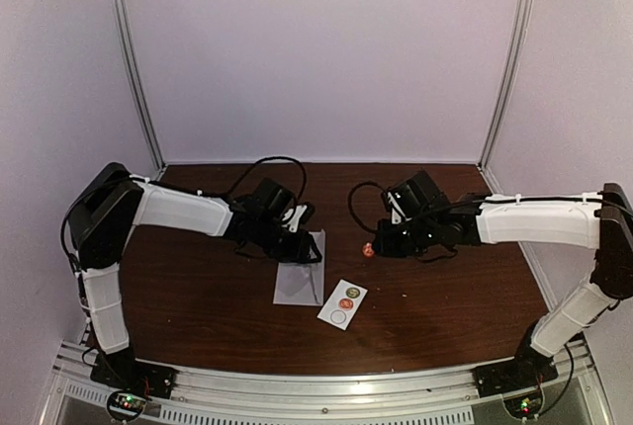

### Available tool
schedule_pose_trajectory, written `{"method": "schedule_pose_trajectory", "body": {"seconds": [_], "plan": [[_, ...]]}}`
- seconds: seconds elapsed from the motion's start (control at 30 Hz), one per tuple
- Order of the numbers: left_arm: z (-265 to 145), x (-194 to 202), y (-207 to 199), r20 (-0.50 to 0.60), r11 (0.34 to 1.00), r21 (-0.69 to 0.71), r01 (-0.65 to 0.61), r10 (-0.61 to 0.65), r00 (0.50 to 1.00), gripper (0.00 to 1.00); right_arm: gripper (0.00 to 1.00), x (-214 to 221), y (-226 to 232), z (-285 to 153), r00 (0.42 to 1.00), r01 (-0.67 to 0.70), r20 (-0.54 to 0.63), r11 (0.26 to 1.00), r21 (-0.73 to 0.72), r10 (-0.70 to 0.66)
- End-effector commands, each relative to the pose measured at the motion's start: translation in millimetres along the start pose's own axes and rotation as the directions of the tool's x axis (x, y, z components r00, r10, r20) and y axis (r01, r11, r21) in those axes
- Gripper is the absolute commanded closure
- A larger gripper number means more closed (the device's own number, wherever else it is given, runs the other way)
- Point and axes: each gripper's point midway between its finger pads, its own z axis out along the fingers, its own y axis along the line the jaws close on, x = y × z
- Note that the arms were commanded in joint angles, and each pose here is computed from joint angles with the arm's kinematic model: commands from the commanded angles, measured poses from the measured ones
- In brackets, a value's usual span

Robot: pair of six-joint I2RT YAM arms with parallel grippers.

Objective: Place the letter into the envelope and seal it

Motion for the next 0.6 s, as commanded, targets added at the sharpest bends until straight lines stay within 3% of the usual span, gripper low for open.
{"method": "schedule_pose_trajectory", "body": {"seconds": [0.0, 0.23, 0.4, 0.57], "plan": [[3.8, -20.8, -5.2, 0.047, 1.000, -0.004, -0.014, 0.014, 0.999, 0.71, 1.00, -6.1, 1.0, -8.7, 0.999, 0.001, 0.033, 1.000, -0.029, 0.000], [11.5, -11.1, 3.7, 0.010, 0.999, -0.026, -0.024, 0.025, 1.000, 0.99, 1.00, -3.7, -4.5, -9.7, 0.999, -0.006, 0.032, 1.000, -0.022, 0.006], [1.3, -4.4, -6.7, -0.019, 0.990, 0.016, -0.143, 0.143, 0.989, 1.00, 1.00, -3.4, -3.3, -12.1, 1.000, 0.003, 0.031, 1.000, -0.031, -0.002], [-9.7, 17.4, -19.1, -0.111, 0.948, 0.108, -0.299, 0.311, 0.944, 1.00, 1.00, -2.4, -0.2, -14.0, 1.000, 0.020, 0.024, 0.999, -0.047, -0.019]]}}
